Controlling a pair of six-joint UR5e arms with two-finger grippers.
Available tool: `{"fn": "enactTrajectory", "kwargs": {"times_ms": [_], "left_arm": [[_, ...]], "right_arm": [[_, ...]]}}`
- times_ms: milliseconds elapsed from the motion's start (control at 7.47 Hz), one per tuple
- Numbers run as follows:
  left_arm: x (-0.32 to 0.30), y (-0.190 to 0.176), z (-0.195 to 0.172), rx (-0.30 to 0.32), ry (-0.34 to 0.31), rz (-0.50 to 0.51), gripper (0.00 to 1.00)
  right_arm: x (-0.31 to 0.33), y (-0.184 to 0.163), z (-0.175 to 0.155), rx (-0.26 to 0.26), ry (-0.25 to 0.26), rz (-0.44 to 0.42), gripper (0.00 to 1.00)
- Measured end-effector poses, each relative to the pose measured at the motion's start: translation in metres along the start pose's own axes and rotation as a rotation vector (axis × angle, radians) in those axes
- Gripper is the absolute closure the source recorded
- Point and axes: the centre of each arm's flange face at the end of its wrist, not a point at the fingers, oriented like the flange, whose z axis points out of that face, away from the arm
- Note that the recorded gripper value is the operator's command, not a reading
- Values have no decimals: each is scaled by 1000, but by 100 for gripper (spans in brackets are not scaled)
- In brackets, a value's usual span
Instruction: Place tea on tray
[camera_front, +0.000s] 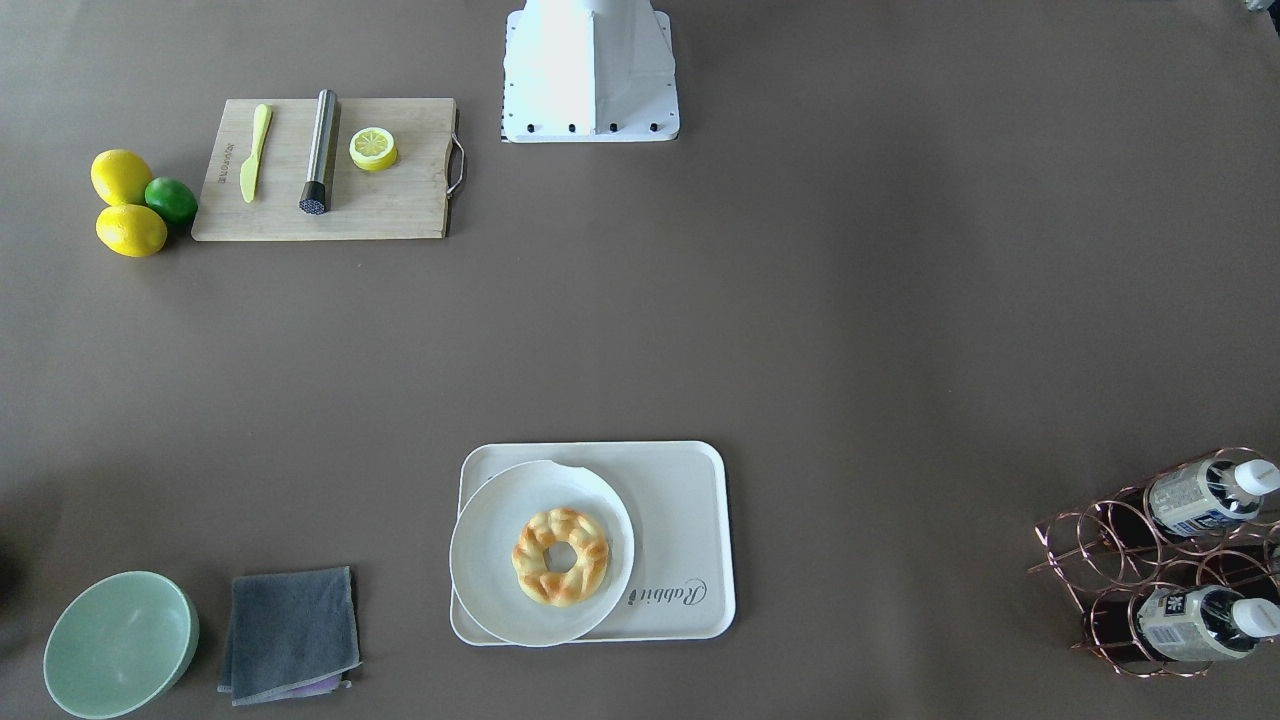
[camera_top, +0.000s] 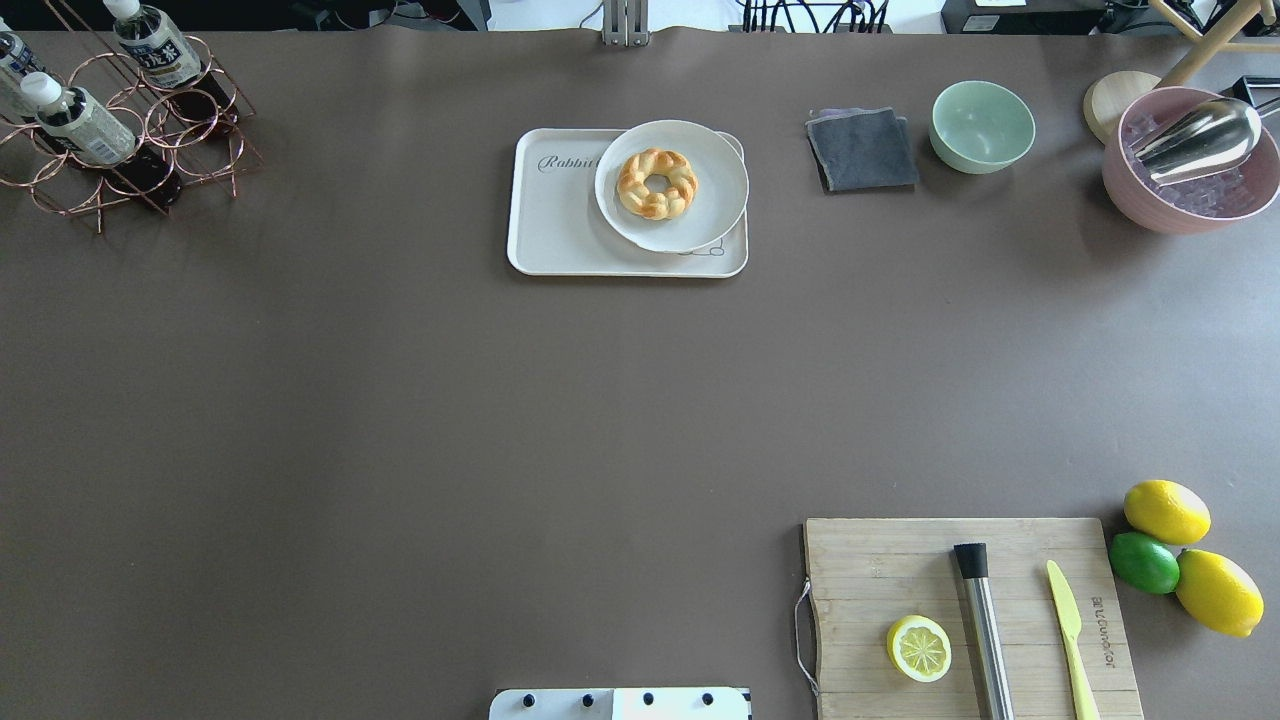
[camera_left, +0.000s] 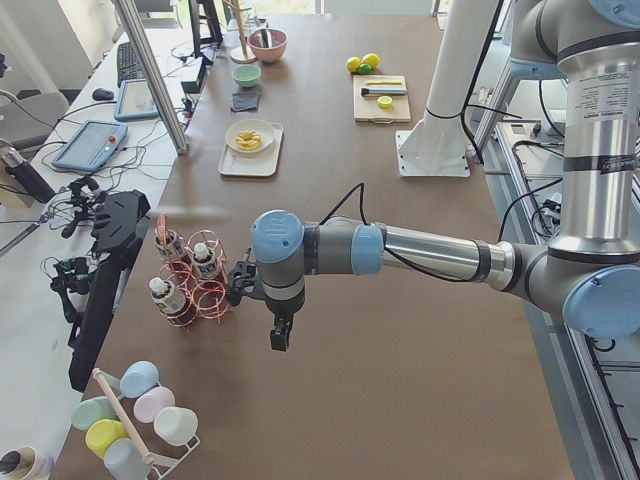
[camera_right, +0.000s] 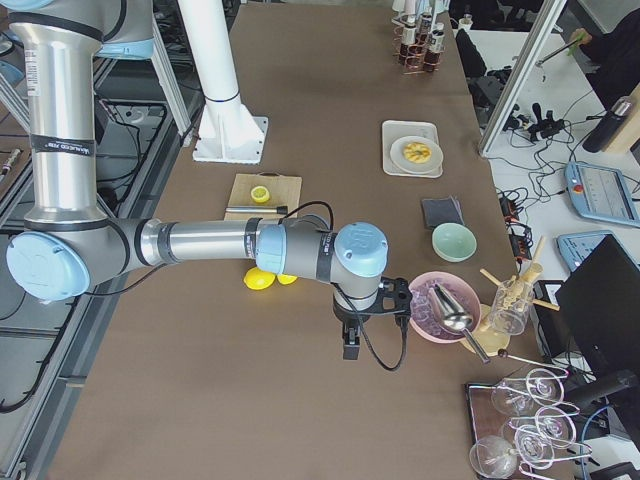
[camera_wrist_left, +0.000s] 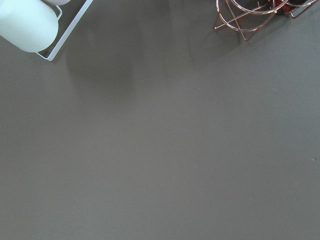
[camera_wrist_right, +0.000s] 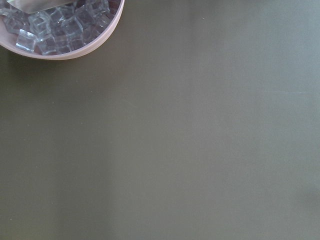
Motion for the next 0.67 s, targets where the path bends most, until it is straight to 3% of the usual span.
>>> {"fn": "enactTrajectory", "kwargs": {"times_ms": [669], "left_arm": [[2,-2,-2,6,-4,7,3]], "right_arm": [[-1,-3,-2,6,2,-13,0]]}}
